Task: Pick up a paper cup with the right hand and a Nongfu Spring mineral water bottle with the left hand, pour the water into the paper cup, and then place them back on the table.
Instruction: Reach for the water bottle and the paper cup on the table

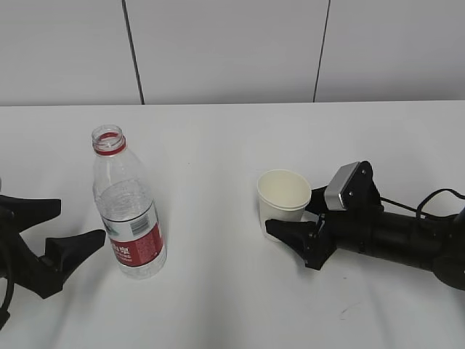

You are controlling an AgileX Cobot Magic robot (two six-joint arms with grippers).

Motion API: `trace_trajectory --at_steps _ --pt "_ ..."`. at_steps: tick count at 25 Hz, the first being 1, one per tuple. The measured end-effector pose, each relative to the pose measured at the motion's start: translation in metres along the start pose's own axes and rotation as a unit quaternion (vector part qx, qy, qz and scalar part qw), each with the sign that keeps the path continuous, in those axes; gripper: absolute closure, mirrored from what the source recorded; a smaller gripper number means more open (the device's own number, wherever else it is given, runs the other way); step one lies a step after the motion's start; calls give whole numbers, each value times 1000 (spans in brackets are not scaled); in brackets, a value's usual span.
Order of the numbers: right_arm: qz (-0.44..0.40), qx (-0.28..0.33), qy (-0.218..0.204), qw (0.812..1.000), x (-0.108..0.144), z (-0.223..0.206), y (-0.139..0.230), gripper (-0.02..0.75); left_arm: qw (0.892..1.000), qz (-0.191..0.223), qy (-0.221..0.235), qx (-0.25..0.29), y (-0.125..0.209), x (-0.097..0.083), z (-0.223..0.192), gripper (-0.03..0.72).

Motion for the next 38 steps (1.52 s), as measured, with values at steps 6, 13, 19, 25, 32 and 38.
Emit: trace_trajectory --at_steps 6,13,19,25,32,38 --pt "-1 0 1 1000 0 0 0 214 1000 11 7 8 6 -5 3 102" --pt "-1 0 1 1000 0 0 0 215 999 29 22 -6 9 -19 12 102" --pt "-2 -1 1 1000 0 0 0 216 999 29 26 -17 6 -20 12 102" --pt "-5 -1 1 1000 0 0 0 216 999 27 32 -28 2 -22 12 102" --pt "-7 -1 1 1000 0 0 0 216 998 26 49 -20 6 -24 6 102" --pt "-7 -1 1 1000 0 0 -1 216 997 38 67 -1 18 -22 -7 101"
Point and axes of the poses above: a point on each arm's last joint axis where the gripper is mounted, z pointing back along that axis away from the gripper, x along the wrist's bending axis when the last joint is at zero, y = z × x, the point moved 8 cm from there along -z, pointing out along that axis toward the gripper, and after that the axes turned 1 degree about z, right-handed, at the moved point
